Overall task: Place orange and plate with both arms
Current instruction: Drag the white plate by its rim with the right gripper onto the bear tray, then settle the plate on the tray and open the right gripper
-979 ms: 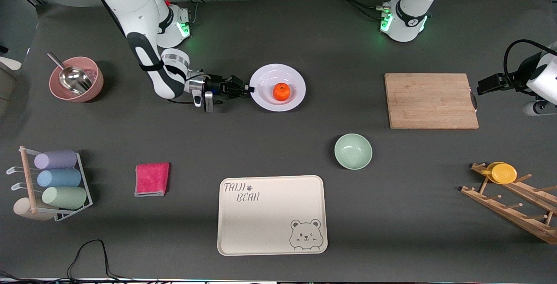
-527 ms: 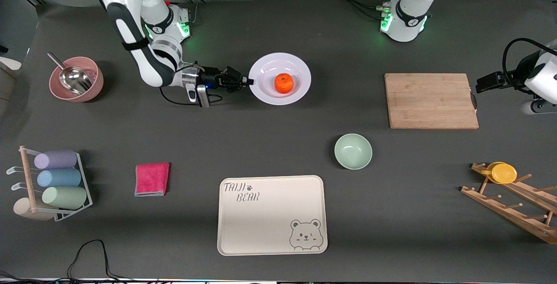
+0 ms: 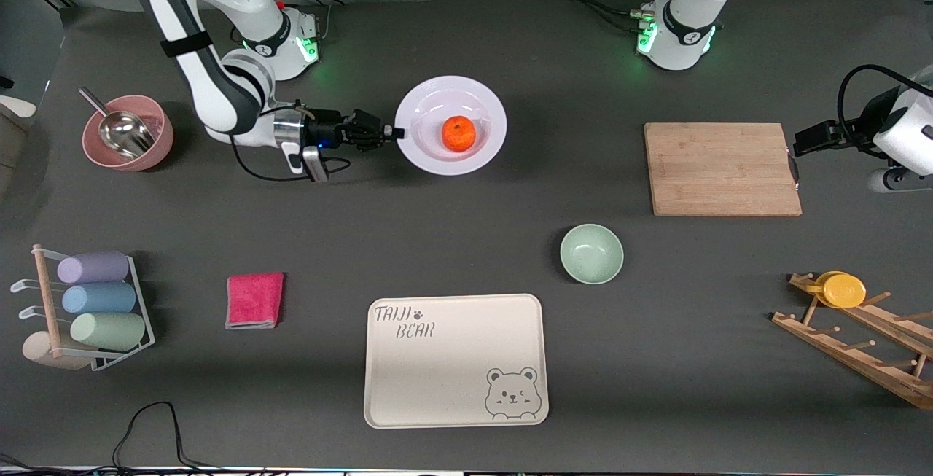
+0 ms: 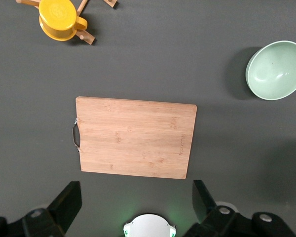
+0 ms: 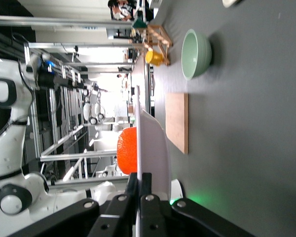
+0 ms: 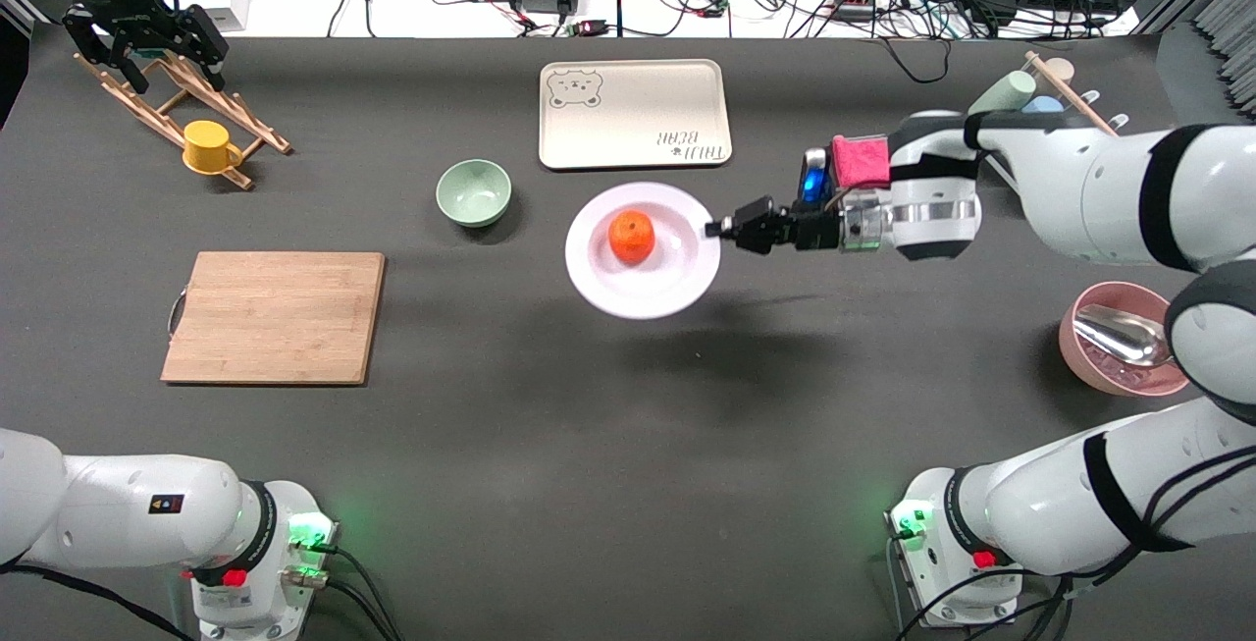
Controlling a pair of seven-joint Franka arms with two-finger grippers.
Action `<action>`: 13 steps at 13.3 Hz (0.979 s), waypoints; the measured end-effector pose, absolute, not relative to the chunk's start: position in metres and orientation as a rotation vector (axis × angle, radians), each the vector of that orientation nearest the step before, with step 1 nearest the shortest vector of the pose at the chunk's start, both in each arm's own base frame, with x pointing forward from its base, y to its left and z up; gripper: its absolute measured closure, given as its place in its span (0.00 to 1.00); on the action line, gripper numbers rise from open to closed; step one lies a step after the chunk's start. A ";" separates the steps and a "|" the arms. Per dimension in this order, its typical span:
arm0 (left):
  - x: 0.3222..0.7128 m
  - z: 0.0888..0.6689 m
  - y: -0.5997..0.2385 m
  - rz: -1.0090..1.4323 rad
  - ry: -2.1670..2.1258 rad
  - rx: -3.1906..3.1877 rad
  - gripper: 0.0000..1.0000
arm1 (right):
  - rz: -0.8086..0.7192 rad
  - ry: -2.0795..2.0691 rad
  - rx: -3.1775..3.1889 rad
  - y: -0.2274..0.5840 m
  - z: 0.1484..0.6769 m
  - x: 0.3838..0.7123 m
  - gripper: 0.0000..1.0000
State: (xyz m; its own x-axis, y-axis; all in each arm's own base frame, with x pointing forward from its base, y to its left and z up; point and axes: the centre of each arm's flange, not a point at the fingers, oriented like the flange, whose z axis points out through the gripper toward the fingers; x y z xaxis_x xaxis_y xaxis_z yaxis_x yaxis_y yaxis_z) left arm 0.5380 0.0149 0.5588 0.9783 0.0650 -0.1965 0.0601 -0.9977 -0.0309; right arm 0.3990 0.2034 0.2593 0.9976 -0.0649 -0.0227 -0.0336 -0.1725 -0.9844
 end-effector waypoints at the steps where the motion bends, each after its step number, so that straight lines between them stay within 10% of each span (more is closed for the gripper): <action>1: 0.538 0.559 0.015 0.310 -0.098 -3.100 0.00 | -0.038 0.084 -1.740 0.203 0.264 0.420 0.96; 13: 0.539 0.558 0.015 0.310 -0.101 -3.099 0.00 | -0.076 0.153 -1.753 0.233 0.271 0.727 0.96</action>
